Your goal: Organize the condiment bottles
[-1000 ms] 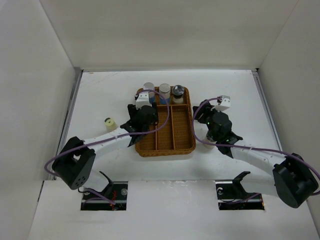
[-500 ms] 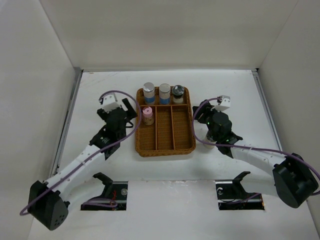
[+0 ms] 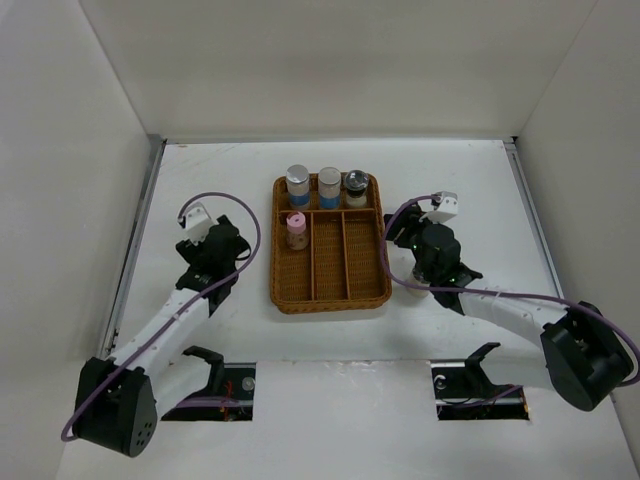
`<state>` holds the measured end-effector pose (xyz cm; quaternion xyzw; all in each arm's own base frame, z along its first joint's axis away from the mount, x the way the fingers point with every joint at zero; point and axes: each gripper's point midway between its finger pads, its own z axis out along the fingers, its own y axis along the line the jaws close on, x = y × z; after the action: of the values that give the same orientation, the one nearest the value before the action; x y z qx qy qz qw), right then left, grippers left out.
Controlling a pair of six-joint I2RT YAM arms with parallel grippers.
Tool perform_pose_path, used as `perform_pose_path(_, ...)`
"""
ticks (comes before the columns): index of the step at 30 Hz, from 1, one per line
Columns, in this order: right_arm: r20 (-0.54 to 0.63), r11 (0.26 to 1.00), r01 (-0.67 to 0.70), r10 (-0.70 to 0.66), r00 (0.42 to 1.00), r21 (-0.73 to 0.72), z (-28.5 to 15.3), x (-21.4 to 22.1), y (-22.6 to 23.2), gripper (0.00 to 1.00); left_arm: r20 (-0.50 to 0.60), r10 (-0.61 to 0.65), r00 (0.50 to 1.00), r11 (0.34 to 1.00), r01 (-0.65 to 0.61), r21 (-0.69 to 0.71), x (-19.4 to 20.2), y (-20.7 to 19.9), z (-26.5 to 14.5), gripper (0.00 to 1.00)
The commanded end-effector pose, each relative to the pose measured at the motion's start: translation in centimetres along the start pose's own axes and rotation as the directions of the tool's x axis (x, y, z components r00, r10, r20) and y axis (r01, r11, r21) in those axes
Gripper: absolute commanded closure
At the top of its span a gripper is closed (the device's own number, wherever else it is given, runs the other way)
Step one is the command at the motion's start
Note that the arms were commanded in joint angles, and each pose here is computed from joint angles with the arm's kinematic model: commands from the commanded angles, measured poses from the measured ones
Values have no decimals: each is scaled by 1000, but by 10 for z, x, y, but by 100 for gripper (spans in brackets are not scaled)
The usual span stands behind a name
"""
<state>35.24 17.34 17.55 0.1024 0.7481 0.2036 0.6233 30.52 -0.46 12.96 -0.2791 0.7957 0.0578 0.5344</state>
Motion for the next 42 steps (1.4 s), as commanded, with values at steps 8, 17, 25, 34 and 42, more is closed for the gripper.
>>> perform_pose_path(8, 67, 999, -24, 26, 997, -32, 6, -23, 15, 36, 63, -53, 997, 998, 54, -14, 0, 0, 16, 51)
perform_pose_path(17, 70, 999, -22, 24, 997, -34, 5, -24, 16, 36, 133, -75, 988, 979, 48, 197, -45, -42, -45, 67)
perform_pose_path(25, 70, 999, -20, 22, 997, -34, 5, -24, 16, 36, 51, 49, 998, 870, -67, 488, -23, -114, -131, 67)
perform_pose_path(34, 68, 999, -17, 19, 997, -27, 5, -23, 15, 36, 67, 252, 965, 834, -252, 491, 35, -144, -135, 66)
perform_pose_path(42, 142, 998, -33, 42, 989, -61, -15, -53, 21, 31, 52, 333, 942, 833, -319, 452, 76, -137, -113, 61)
